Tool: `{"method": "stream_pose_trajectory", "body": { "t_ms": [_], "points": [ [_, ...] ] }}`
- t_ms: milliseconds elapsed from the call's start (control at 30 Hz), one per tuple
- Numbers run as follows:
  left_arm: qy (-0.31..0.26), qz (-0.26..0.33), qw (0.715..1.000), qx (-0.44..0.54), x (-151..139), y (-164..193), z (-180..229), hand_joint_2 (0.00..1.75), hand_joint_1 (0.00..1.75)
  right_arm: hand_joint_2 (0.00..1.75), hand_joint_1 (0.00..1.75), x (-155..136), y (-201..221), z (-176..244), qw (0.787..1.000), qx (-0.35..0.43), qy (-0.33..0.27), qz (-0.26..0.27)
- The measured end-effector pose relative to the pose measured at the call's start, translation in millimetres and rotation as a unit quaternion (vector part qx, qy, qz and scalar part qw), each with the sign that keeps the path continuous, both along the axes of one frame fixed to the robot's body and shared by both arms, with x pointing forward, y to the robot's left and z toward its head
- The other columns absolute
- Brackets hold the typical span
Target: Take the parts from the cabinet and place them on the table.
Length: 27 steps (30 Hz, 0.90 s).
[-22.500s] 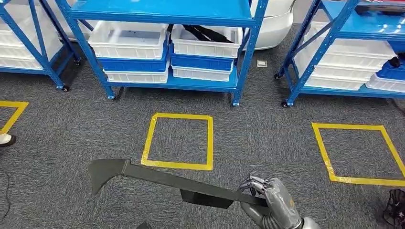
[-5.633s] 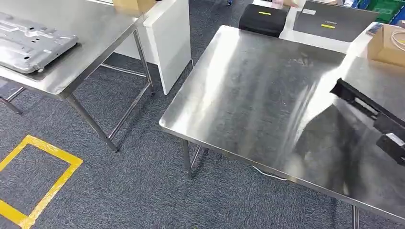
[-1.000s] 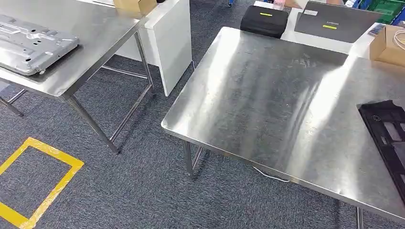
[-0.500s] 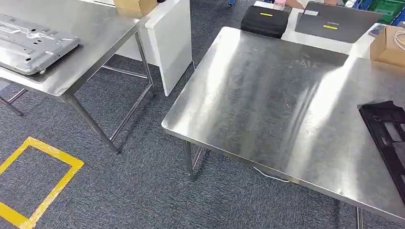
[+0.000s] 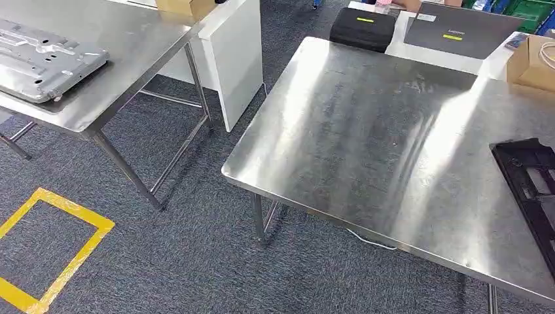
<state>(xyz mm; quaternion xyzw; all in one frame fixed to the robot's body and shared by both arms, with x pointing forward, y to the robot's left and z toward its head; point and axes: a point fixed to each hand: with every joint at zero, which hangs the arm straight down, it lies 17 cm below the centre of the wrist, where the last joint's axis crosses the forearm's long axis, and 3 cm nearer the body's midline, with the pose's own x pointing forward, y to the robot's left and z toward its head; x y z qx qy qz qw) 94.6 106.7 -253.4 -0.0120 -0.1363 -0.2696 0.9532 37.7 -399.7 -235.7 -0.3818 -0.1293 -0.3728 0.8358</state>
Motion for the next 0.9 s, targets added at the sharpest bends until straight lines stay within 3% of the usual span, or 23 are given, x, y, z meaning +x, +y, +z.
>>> {"method": "stream_pose_trajectory", "body": {
  "t_ms": [233, 500, 767, 900],
  "points": [
    [-0.009, 0.001, 1.000, 0.021, 5, 10, -2, 0.00, 0.00, 1.75, 0.00, 2, 31, -6, 0.994, 0.030, -0.059, -0.092],
    [-0.008, 0.012, 1.000, 0.024, 6, 12, -2, 0.00, 0.00, 1.75, 0.00, 8, 45, -9, 0.985, 0.045, -0.094, -0.134],
    [0.004, 0.017, 0.999, 0.032, 7, 16, -2, 0.00, 0.00, 1.75, 0.00, 2, 74, -18, 0.987, 0.096, -0.046, -0.121],
    [0.010, 0.016, 0.999, 0.036, 5, 18, -3, 0.00, 0.00, 1.75, 0.00, 8, 87, -23, 0.989, 0.128, -0.022, -0.069]
  ]
}}
